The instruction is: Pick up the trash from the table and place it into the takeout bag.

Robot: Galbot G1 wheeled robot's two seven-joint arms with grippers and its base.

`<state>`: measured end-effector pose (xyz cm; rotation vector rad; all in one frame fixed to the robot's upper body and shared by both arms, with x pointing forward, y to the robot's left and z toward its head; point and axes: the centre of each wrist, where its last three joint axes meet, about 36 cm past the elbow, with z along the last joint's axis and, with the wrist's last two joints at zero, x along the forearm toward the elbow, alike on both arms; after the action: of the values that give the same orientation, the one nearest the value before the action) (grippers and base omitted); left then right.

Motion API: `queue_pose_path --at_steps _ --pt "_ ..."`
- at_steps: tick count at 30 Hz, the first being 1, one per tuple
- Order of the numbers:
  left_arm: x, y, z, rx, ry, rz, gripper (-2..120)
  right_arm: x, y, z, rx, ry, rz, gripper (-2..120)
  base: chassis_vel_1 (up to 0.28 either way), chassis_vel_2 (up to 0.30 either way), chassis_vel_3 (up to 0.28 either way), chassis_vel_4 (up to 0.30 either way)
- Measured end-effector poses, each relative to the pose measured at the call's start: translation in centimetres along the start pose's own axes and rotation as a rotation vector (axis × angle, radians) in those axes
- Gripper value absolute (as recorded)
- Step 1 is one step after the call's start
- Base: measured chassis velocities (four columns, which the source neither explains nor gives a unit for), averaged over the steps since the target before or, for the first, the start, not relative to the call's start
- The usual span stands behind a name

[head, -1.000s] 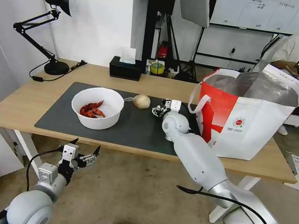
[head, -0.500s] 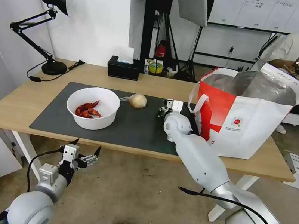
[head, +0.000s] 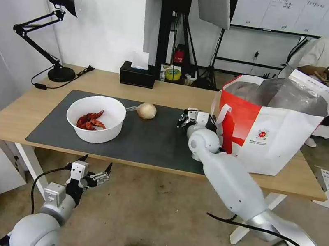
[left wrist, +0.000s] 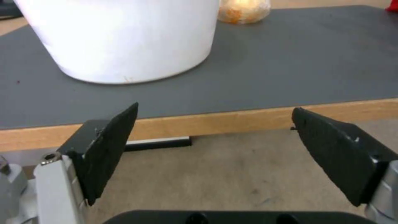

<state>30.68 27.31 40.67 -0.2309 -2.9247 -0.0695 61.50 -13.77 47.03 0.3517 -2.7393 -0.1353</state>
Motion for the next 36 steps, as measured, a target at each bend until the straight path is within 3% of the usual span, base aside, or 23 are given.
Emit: queue_pose_path --at_steps 2,5,8,15,17,18,21,25,27,36 --pt "0.1 0.0 -0.1 0.0 -0.002 -0.002 100 1.1 -0.3 -0.2 0.001 -0.03 -0.056 0 0.0 0.0 0.0 0.0" --pt "0.5 0.0 -0.3 0.002 -0.003 -0.002 100 6.2 0.3 -1.7 -0.004 -0.109 -0.243 0 0.0 0.0 0.0 0.0" --pt "0.8 -0.2 -0.2 0.004 0.0 -0.003 100 8.9 1.0 -3.3 -0.011 -0.164 -0.318 0 0.0 0.0 0.0 0.0" --pt "1.1 -0.5 -0.1 0.007 0.002 -0.006 100 13.0 1.0 -8.0 0.021 -0.297 -0.335 0 0.0 0.0 0.0 0.0" --pt "1.0 -0.5 -0.1 0.006 0.002 -0.008 100 14.4 -0.7 -10.7 0.066 -0.352 -0.264 0 0.0 0.0 0.0 0.0" --pt "1.0 -0.5 -0.1 0.006 0.002 -0.008 100 14.4 -0.7 -10.7 0.066 -0.352 -0.264 0 0.0 0.0 0.0 0.0" --pt "1.1 -0.5 -0.2 0.006 -0.001 -0.007 100 17.2 -4.7 -14.9 0.144 -0.405 -0.088 0 0.0 0.0 0.0 0.0" --pt "1.4 -0.7 -0.5 0.009 -0.008 -0.002 100 19.3 -7.0 -16.7 0.181 -0.415 0.026 0 0.0 0.0 0.0 0.0" --pt "1.2 -0.9 -1.0 0.009 -0.023 0.003 100 22.1 -10.0 -18.6 0.211 -0.407 0.144 0 0.0 0.0 0.0 0.0" --pt "1.0 -1.7 -1.3 0.01 -0.031 0.034 100 24.3 -14.3 -17.7 0.137 -0.247 0.31 0 0.0 0.0 0.0 0.0"
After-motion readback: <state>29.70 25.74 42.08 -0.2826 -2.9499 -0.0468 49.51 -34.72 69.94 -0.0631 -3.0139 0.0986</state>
